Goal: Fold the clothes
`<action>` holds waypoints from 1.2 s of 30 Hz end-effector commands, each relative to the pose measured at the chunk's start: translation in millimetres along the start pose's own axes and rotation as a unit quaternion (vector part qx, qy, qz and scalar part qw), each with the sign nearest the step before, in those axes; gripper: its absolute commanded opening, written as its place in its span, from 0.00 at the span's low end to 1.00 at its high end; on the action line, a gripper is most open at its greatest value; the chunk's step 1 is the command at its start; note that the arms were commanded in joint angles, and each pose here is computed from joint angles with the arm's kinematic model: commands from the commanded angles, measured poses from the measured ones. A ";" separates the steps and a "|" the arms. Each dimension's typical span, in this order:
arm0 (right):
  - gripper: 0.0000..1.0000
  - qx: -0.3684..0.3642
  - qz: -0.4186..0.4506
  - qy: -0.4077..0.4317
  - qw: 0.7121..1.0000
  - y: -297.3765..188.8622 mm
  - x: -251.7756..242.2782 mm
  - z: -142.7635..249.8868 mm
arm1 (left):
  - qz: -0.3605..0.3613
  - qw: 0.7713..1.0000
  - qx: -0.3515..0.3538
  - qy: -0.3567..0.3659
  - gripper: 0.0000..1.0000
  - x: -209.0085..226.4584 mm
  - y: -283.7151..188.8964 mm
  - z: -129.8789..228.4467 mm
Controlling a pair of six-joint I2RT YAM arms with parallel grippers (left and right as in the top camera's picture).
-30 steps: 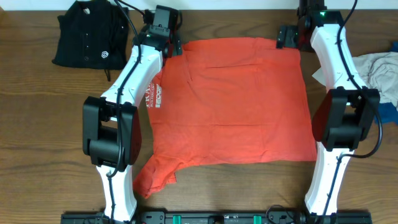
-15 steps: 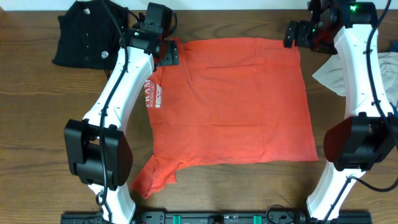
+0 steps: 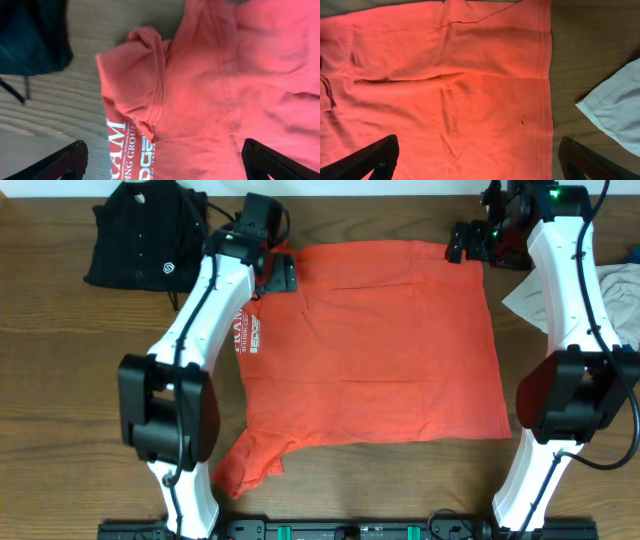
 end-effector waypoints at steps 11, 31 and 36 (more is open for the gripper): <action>0.99 0.006 -0.014 -0.017 1.000 0.6 3.8 1.7 | 0.021 0.999 0.037 -0.013 0.98 3.0 39.3 7.3; 0.99 0.019 -0.014 -0.018 1.000 2.8 5.4 6.4 | 0.031 0.996 0.083 -0.013 0.98 4.6 64.9 20.1; 0.99 0.024 -0.013 -0.017 0.999 6.2 4.9 8.6 | 0.031 0.996 0.085 -0.005 0.98 4.7 64.8 21.0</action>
Point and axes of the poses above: each gripper's point midway between its finger pads, its own y axis out along the fingers, its own x axis along the line the jaws close on, z = x × y, the point moved 8 cm from there along -y, back along the fingers, and after that the axes turned 3 degrees about y, right-handed, at the moved point
